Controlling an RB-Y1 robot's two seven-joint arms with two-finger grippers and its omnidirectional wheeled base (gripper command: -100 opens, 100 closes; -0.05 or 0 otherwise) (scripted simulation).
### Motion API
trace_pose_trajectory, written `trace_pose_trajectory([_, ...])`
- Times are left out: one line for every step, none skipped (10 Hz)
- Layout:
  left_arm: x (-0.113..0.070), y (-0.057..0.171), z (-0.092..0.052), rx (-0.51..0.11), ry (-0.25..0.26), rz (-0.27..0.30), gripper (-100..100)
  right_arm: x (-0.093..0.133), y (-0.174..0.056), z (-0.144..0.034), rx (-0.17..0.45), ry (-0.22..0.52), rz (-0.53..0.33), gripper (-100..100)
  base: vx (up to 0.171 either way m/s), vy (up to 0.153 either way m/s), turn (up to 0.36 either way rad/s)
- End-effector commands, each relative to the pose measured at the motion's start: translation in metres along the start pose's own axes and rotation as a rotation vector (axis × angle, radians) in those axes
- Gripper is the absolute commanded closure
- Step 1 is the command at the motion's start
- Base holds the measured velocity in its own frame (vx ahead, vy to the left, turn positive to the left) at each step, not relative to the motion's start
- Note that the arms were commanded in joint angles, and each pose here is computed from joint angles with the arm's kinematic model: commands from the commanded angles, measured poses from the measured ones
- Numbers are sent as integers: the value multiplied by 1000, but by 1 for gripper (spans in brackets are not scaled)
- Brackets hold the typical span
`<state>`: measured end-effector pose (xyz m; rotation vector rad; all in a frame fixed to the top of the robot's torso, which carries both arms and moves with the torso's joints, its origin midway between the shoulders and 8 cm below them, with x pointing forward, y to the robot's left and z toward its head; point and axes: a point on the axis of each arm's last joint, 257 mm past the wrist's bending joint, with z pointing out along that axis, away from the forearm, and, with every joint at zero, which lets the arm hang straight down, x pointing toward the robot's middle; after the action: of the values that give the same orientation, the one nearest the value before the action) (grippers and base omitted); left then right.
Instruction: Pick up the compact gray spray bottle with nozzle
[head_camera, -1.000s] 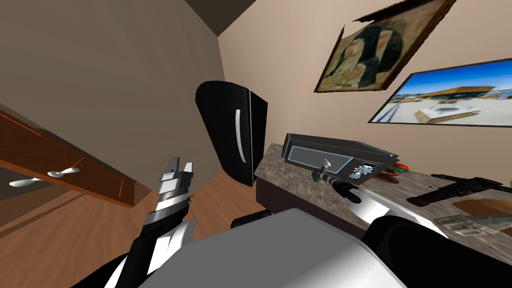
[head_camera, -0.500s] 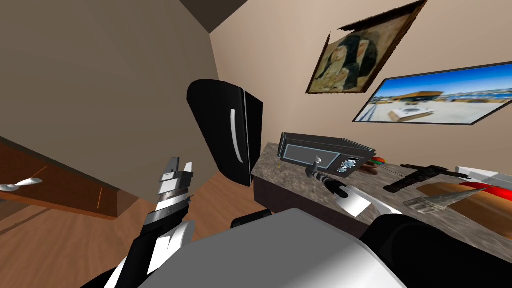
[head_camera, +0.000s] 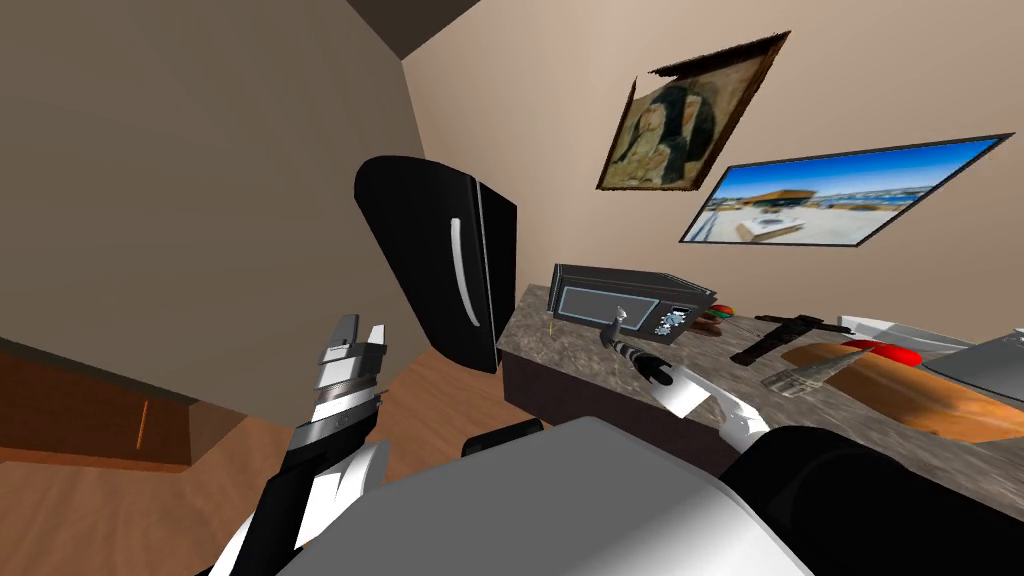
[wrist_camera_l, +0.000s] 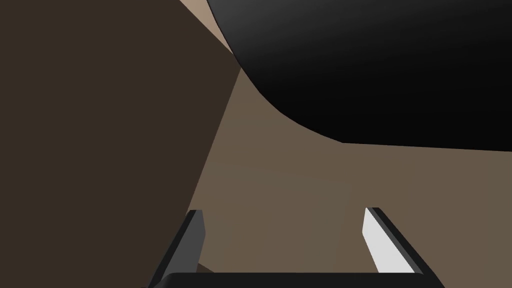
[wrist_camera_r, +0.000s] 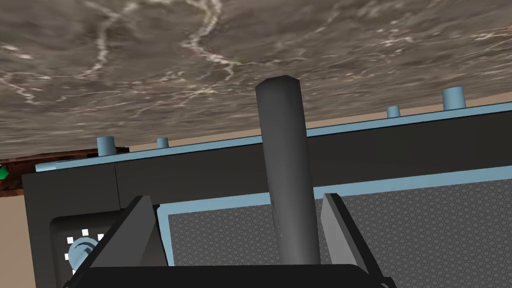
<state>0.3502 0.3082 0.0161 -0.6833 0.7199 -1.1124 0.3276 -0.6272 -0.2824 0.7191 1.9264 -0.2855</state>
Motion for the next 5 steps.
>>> trace_pose_trajectory([0, 0, 0, 0, 0, 0, 0, 31, 9, 9, -3, 51, 10, -100, -24, -23, -363])
trace_pose_trajectory([0, 0, 0, 0, 0, 0, 0, 36, 18, 17, -13, 60, -4, -100, -35, -11, -256])
trace_pose_trajectory([0, 0, 0, 0, 0, 0, 0, 28, 27, 23, -23, 47, 2, -100, -21, -1, -15])
trace_pose_trajectory([0, 0, 0, 0, 0, 0, 0, 15, 41, 28, -45, 23, 12, -100, -7, -2, 35])
trace_pose_trajectory([0, 0, 0, 0, 0, 0, 0, 8, 49, 30, -56, 11, 17, -100, 0, 0, 0])
